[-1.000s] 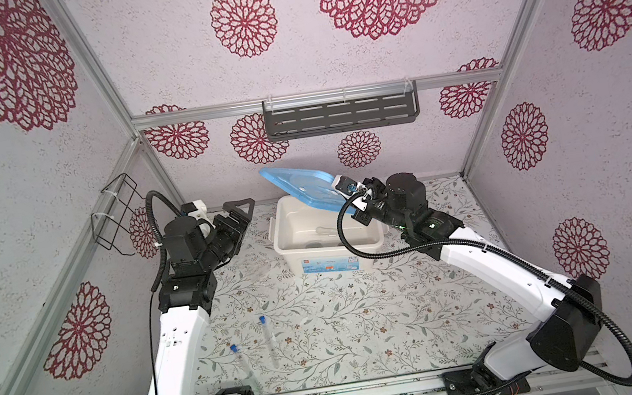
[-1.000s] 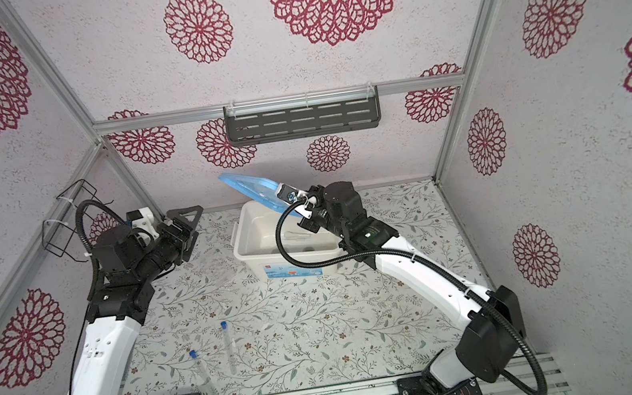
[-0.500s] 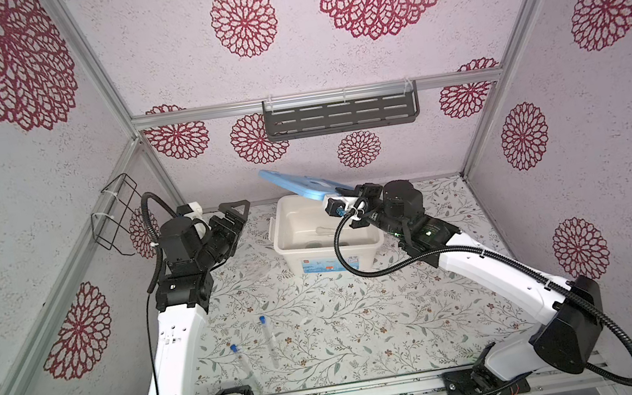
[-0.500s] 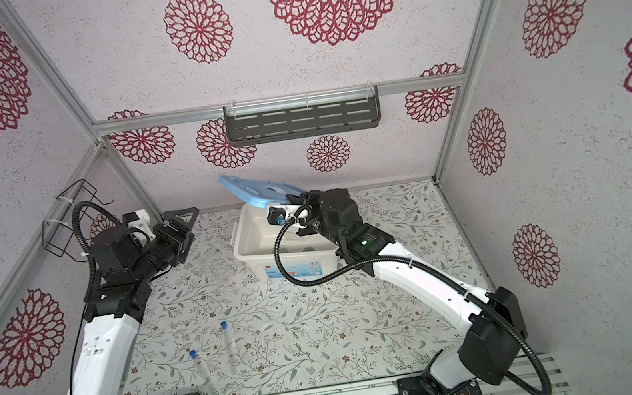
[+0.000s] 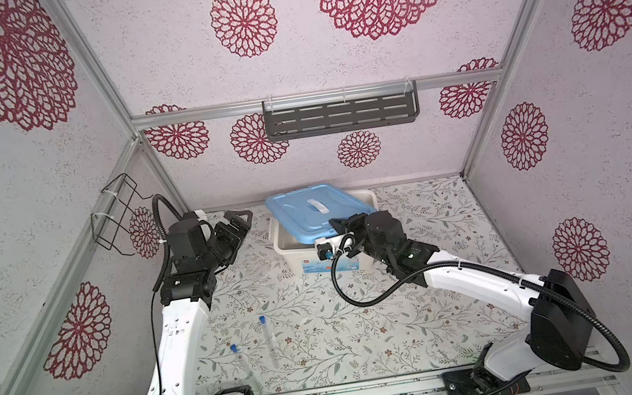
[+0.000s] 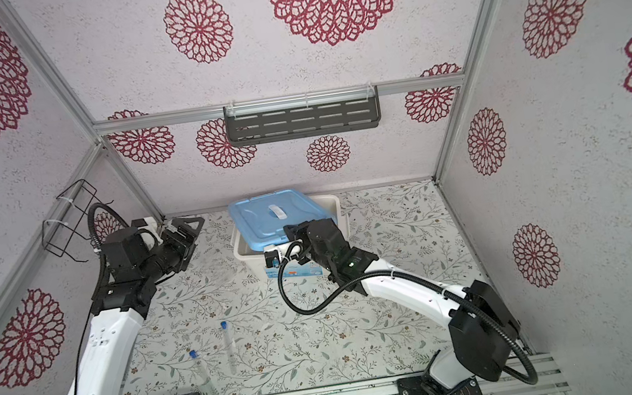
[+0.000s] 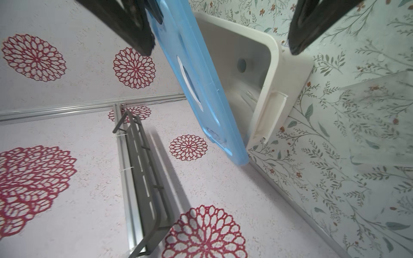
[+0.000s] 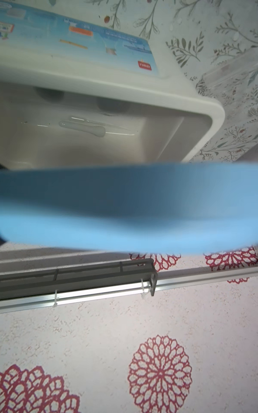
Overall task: Organize the chemistry lab equipment
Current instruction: 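Lower the blue lid onto the bin with the right gripper, then move the right gripper to the lid's white handle and grasp it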
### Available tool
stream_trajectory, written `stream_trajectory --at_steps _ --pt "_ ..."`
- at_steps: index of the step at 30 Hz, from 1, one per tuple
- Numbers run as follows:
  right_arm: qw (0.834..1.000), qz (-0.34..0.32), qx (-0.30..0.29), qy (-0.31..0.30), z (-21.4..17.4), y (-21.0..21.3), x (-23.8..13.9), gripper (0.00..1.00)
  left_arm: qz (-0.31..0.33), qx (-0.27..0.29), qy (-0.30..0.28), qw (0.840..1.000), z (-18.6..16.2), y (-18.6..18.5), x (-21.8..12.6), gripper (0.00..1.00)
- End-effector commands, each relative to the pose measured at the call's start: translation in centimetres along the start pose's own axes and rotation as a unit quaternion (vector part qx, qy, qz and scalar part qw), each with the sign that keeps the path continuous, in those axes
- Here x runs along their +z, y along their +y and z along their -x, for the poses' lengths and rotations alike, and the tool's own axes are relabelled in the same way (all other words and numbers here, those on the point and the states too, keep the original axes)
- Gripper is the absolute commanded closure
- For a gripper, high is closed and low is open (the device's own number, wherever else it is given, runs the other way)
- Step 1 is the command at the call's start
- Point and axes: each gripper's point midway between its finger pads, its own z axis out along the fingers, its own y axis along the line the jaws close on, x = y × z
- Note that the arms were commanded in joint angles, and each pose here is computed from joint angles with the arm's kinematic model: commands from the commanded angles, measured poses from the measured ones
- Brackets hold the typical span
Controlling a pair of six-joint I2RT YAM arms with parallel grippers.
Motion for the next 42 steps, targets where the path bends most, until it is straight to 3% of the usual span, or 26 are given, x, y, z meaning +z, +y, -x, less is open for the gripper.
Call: stream_trajectory --at_steps 1,15,26,31,34,36,38,42 --pt "0.998 -0.026 -0.046 0.025 0.0 0.2 -0.1 0.75 0.021 0.001 0.007 1.0 -0.4 1.6 0.4 0.02" --pt "0.997 0.067 -0.034 0.031 -0.8 5.0 -3.5 0.48 0.038 -0.045 0.043 0.997 -1.7 3.6 2.3 0.01" --pt "0.985 0.165 0.036 0.037 -1.4 8.4 -7.2 0.38 0.078 -0.049 0.061 0.994 -2.8 5.2 2.5 0.02" --pt "0.984 0.154 0.084 0.011 -0.1 6.3 -8.9 0.38 0.079 -0.042 0.068 0.994 -3.1 5.2 2.3 0.02" --pt "0.986 0.08 0.144 -0.016 1.1 2.0 -9.3 0.35 0.057 -0.017 0.076 0.995 -3.3 4.3 2.1 0.02" --pt "0.978 0.026 0.2 -0.048 1.9 -1.6 -9.3 0.34 0.044 0.003 0.081 0.996 -3.5 3.7 2.1 0.02" --pt "0.96 0.003 0.27 -0.073 2.3 -4.2 -8.7 0.35 0.049 0.025 0.083 0.995 -3.8 3.5 2.1 0.02" --pt "0.895 -0.004 0.445 -0.041 0.7 -7.7 -5.2 0.37 0.073 0.063 0.092 0.991 -4.3 2.9 1.8 0.02"
